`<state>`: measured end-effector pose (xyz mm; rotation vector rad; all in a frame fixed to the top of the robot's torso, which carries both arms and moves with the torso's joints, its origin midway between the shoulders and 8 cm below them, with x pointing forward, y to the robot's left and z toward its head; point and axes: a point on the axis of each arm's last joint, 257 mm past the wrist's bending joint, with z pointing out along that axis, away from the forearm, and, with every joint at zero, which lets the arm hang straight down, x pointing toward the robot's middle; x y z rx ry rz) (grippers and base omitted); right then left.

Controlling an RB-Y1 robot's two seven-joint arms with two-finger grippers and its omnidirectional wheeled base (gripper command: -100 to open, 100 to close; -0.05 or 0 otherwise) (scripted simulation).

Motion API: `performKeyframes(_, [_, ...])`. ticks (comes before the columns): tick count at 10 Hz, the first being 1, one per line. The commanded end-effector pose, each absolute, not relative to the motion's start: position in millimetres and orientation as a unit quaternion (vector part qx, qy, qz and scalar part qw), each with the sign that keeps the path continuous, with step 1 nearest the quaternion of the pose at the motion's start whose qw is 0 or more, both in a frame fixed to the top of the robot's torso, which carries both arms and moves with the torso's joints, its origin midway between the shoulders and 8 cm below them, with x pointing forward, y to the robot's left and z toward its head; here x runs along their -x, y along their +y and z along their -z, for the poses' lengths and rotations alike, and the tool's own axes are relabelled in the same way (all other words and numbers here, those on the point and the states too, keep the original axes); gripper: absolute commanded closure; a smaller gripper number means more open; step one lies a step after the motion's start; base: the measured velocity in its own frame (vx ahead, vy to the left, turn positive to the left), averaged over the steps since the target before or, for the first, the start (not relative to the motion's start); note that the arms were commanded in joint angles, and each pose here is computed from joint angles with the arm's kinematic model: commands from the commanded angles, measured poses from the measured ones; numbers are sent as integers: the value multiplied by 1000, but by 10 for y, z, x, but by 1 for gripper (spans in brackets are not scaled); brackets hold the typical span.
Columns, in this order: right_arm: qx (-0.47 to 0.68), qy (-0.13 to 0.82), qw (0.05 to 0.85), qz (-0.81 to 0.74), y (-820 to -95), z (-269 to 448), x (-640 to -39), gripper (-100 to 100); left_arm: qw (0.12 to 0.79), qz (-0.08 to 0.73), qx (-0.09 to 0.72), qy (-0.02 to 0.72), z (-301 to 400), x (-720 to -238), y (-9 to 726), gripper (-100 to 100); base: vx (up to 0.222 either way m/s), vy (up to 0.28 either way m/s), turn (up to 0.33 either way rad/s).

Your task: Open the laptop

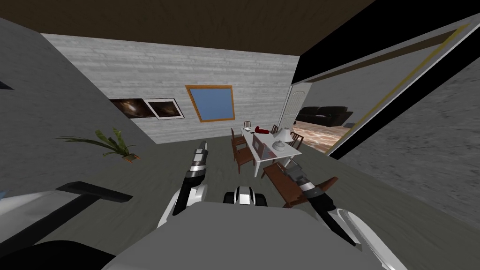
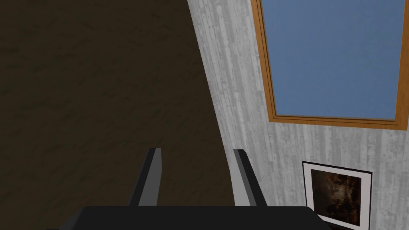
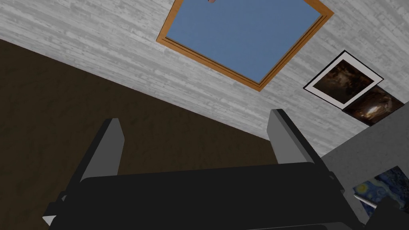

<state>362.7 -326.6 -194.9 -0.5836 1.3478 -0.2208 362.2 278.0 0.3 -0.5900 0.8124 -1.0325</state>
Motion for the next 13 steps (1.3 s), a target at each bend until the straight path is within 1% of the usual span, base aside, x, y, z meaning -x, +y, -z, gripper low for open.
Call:
performKeyframes(1, [301,613,719,131,-3236,2111,-3626,-100,752,473,270,372,-3,-3622,2779,0,146,35,-4])
performKeyframes(6, [346,612,690,171,-3148,2378,-3606,-100,752,473,270,372,-3,-3622,2779,0,127,17,0])
performKeyframes(8, [363,612,677,188,-3063,2525,-3595,-100,752,473,270,372,-3,-3622,2779,0,178,18,11])
performKeyframes(10, [367,614,671,198,-2956,2641,-3592,-100,752,473,270,372,-3,-3622,2780,0,168,-34,17])
performKeyframes(13, [354,620,670,203,-2785,2743,-3604,-100,752,473,270,372,-3,-3622,2779,0,116,1,14])
